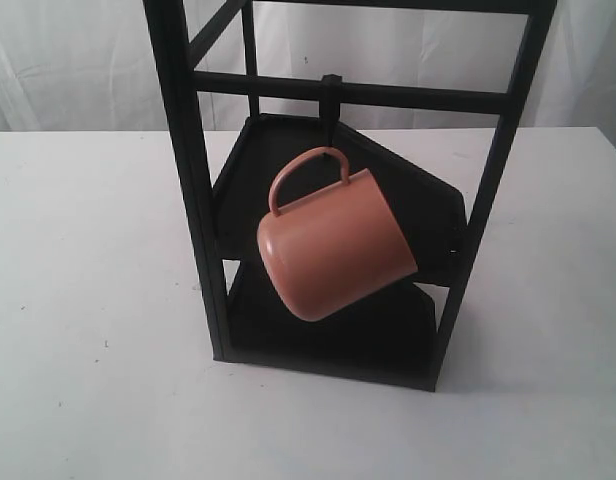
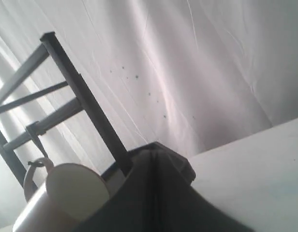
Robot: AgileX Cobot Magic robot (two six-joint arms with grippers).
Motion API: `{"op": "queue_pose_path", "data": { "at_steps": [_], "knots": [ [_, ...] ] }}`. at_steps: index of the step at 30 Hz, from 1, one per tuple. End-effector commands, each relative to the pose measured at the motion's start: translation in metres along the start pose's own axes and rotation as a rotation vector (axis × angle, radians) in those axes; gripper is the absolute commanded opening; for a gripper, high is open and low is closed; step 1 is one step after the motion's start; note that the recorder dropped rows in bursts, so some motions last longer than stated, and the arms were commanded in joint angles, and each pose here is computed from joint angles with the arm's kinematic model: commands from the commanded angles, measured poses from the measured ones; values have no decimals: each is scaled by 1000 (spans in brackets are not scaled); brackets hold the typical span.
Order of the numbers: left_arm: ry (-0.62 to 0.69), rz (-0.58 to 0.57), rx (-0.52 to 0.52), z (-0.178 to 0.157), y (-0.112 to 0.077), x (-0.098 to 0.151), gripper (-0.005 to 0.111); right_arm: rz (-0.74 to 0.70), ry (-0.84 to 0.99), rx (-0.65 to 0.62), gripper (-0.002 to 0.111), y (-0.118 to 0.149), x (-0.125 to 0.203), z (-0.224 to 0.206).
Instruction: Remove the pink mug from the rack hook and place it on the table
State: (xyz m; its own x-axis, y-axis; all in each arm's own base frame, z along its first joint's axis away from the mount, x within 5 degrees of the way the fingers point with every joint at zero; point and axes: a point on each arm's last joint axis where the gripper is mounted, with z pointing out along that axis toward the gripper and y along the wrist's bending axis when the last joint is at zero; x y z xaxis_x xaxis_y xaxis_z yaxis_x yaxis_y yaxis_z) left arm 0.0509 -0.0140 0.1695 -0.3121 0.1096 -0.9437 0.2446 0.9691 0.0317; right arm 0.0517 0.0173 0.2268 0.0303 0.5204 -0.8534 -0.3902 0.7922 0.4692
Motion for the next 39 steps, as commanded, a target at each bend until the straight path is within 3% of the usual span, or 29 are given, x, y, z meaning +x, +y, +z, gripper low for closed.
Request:
{"op": "queue_pose_path", "data": {
  "at_steps": [1,3,6,9,15,21,23,28,30,39],
  "knots": [
    [2,-4,1,0,0,1,0,2,-31,-21,0,9,-15,0],
    [2,-4,1,0,0,1,0,-80,31,-7,0,21,-36,-2],
    [2,-4,1,0,0,1,0,-338,250,11,0,44,-71,-2],
    [2,-4,1,0,0,1,0,-474,478,-74,0,64,-88,3],
    [2,-4,1,0,0,1,0,-560,801,-281,0,96,-105,30],
    [2,-4,1,0,0,1,0,-598,862,-403,5,106,-101,57],
    [2,-4,1,0,0,1,0,-607,873,-421,13,106,-98,64],
    [2,-4,1,0,0,1,0,-615,854,-454,47,109,-92,79],
    [2,-4,1,0,0,1,0,-625,841,-488,54,112,-90,83],
    [2,-4,1,0,0,1,0,-609,815,-519,57,114,-73,103]
  ]
}}
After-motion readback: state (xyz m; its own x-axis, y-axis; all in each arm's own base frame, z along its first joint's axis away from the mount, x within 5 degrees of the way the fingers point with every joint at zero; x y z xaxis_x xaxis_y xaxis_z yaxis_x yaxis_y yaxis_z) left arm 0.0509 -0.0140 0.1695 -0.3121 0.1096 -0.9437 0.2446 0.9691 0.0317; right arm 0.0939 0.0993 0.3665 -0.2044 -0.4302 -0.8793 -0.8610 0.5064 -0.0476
